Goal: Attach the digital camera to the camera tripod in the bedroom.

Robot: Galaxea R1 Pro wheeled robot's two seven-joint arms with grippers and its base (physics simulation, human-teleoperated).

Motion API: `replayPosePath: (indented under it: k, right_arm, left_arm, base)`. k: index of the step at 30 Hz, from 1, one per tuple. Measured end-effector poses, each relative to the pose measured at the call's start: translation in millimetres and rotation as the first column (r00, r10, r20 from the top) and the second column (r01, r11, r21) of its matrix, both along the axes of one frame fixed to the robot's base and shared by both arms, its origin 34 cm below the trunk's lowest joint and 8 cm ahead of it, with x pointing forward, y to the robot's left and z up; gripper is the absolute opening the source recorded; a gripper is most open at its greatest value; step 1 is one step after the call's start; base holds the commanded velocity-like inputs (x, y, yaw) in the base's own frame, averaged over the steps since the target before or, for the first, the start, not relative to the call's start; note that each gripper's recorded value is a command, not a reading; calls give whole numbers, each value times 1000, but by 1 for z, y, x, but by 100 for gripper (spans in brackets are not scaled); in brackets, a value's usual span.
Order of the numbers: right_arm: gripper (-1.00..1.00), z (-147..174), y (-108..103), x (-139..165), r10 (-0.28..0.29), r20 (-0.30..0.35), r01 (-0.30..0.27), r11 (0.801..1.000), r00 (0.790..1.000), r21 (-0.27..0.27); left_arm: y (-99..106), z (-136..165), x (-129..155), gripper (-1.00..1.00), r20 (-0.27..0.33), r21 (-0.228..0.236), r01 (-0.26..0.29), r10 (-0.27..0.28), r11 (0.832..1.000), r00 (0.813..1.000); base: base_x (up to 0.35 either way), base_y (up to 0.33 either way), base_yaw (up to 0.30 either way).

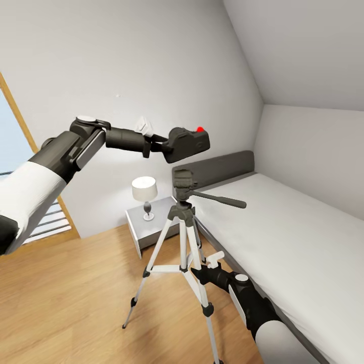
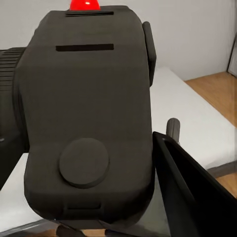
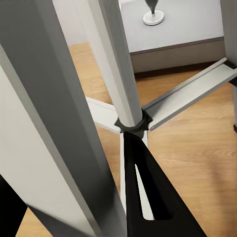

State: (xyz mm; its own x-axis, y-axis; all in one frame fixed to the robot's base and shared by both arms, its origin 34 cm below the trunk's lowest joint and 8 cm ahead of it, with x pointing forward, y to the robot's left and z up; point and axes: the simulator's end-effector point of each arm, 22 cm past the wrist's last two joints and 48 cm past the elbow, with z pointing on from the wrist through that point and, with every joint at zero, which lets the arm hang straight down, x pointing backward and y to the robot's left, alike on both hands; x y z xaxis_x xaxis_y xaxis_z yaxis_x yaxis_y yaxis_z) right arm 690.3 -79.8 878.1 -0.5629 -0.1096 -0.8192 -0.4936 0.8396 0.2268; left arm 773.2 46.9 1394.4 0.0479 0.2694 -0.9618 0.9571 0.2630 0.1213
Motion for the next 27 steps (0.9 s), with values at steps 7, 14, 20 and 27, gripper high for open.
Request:
replayPosePath:
  k: [7, 14, 20, 27]
  right_arm:
    - [-100, 0, 0, 0, 0, 0, 0, 1000, 1000, 0]
    - [-100, 0, 0, 0, 0, 0, 0, 1000, 1000, 0]
    - [-100, 0, 0, 0, 0, 0, 0, 1000, 1000, 0]
    - [-100, 0, 0, 0, 0, 0, 0, 1000, 1000, 0]
  left_arm:
    - [2, -13, -25, -100, -15, 49, 120, -119, 992, 993]
    - [12, -33, -39, -100, 9, 145, 200, -204, 969, 979]
    - [15, -39, -41, -100, 14, 177, 213, -219, 961, 976]
    - [18, -39, -41, -100, 19, 182, 213, -220, 960, 975]
  base:
    - [0, 0, 0]
    - [0, 0, 0]
    - [0, 0, 0]
    - [0, 0, 0]
